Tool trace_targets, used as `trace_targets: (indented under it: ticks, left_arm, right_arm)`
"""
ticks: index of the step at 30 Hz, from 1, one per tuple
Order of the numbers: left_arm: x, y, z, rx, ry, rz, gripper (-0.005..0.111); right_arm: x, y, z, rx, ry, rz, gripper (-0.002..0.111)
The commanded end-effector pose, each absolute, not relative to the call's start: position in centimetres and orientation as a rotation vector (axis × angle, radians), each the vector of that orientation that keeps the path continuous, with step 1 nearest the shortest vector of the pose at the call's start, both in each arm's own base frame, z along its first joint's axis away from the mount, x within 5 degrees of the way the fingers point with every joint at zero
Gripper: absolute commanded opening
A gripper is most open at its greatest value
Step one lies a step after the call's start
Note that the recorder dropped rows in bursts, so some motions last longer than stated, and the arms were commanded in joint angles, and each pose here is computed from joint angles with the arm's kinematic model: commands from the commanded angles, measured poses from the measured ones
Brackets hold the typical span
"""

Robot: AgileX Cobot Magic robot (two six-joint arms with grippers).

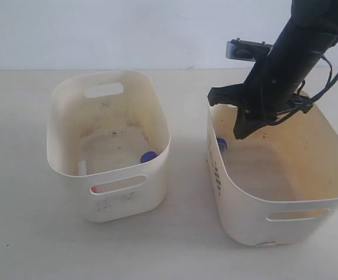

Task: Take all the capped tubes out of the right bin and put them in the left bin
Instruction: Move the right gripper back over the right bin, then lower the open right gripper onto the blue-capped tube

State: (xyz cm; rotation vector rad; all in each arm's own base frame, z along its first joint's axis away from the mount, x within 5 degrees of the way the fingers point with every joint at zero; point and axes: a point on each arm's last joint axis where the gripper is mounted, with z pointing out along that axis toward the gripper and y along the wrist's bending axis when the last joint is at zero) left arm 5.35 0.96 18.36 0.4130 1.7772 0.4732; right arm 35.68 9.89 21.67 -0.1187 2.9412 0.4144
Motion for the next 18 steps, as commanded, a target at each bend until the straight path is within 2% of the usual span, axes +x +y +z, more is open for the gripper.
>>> trace_targets:
  ticks: [1, 18]
  left_arm:
    - [5.4, 0.9, 18.5, 0.411, 1.772, 0.468, 0.004]
    - [5.4, 0.9, 18.5, 0.411, 1.772, 0.468, 0.004]
  right_arm:
    - [36.1, 9.8, 20.7, -0.099, 2.955, 0.414, 0.001]
    - [37.0, 7.9, 19.8, -0.052, 2.953, 0.427, 0.001]
